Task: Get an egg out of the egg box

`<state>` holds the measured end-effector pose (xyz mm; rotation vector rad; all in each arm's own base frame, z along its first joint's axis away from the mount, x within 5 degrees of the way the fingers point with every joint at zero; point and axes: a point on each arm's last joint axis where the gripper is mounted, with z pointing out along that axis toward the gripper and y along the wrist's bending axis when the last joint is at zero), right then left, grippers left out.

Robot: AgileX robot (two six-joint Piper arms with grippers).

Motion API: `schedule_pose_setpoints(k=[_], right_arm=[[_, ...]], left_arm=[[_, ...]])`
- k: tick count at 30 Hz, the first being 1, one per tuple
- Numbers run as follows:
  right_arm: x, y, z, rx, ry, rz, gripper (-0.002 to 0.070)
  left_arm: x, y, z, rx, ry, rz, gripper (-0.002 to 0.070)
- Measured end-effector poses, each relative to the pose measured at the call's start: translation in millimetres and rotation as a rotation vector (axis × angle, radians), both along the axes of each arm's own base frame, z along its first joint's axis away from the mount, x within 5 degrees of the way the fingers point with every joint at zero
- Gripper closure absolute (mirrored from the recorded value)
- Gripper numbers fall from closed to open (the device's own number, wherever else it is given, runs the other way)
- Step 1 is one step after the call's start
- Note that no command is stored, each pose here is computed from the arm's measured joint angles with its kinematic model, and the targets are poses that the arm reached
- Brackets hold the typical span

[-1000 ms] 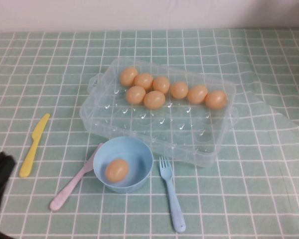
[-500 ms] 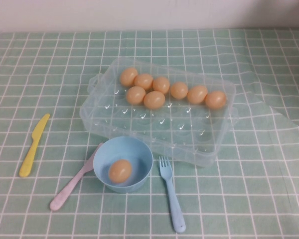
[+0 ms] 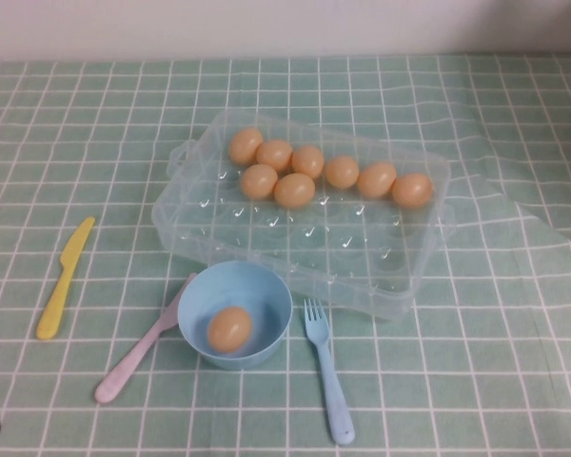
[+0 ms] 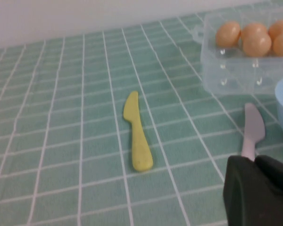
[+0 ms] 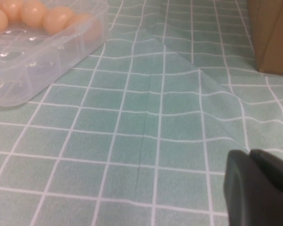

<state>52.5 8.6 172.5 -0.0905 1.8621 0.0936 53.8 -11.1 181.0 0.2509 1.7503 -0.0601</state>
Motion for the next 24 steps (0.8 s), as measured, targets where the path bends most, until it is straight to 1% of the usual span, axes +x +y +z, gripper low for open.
schedule_pose_setpoints(k=[2,5,24], right_arm=[[0.0,0.0,0.0,0.000,0.000,0.000,0.0694],[0.0,0.0,0.0,0.000,0.000,0.000,0.0694],[0.0,0.0,0.0,0.000,0.000,0.000,0.0694]], left_arm=[[-1.4,-0.3,-5.9,0.015,0.063,-0.007,0.0673],[-2.2,-0.4,-8.6,0.023,0.092,-0.010,0.0673],[-2.2,-0.3,-8.8,0.027,0.094,-0.010,0.0673]])
